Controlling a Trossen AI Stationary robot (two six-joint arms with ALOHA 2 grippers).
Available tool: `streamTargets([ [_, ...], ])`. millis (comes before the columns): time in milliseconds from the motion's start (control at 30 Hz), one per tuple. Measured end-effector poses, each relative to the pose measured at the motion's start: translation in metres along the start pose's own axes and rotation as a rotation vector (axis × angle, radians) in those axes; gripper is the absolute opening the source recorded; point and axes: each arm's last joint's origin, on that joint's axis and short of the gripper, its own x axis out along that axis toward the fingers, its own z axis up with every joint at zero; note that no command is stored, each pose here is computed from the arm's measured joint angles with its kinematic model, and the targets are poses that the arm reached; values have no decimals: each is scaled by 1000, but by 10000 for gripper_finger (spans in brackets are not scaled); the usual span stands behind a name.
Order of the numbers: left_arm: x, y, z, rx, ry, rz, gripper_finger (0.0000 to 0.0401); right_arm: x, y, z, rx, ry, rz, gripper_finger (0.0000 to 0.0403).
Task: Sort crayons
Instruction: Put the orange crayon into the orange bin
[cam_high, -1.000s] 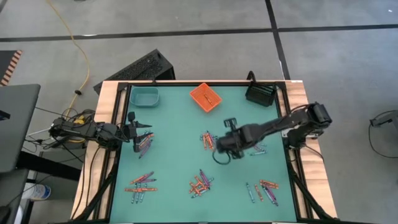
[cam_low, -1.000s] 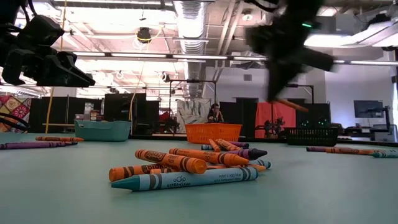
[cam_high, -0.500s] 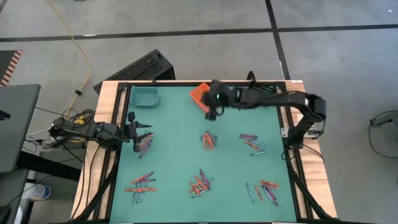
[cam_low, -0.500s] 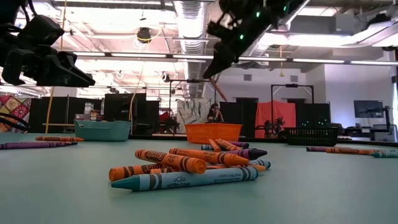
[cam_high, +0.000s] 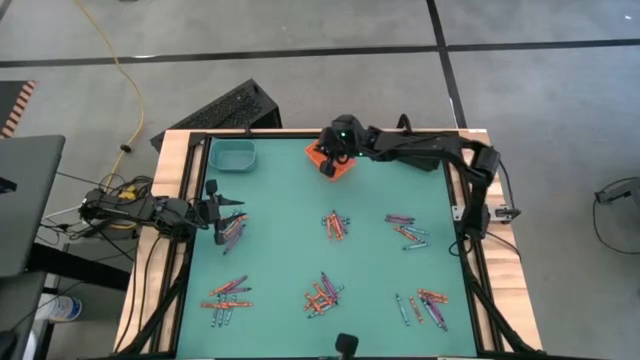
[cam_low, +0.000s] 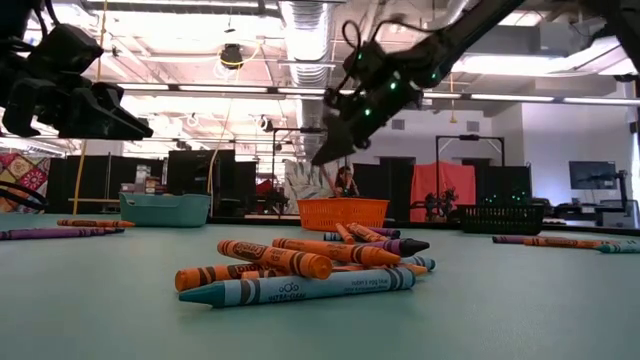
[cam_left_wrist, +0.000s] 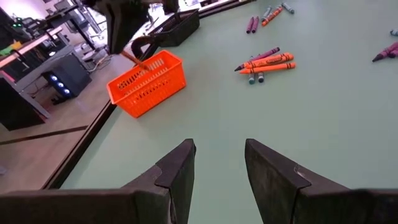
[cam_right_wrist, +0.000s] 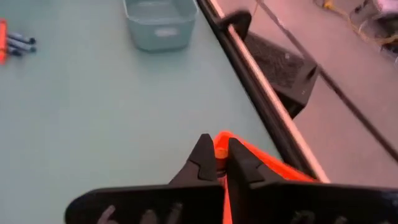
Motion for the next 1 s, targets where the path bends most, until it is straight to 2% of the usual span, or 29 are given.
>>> streamTargets([
  [200, 0, 0, 0, -1, -2, 0, 132, 16, -8, -15, 56, 32, -4, 21],
  [600, 0, 0, 0, 1, -2, 0, 132, 17, -7, -15, 84, 24, 15, 21],
  [700, 0, 0, 0, 58, -1, 6, 132, 17, -8, -16, 105, 30, 13, 22],
  [1000, 0, 0, 0, 125, 2, 15, 132, 17, -10, -20, 145, 76, 14, 22],
])
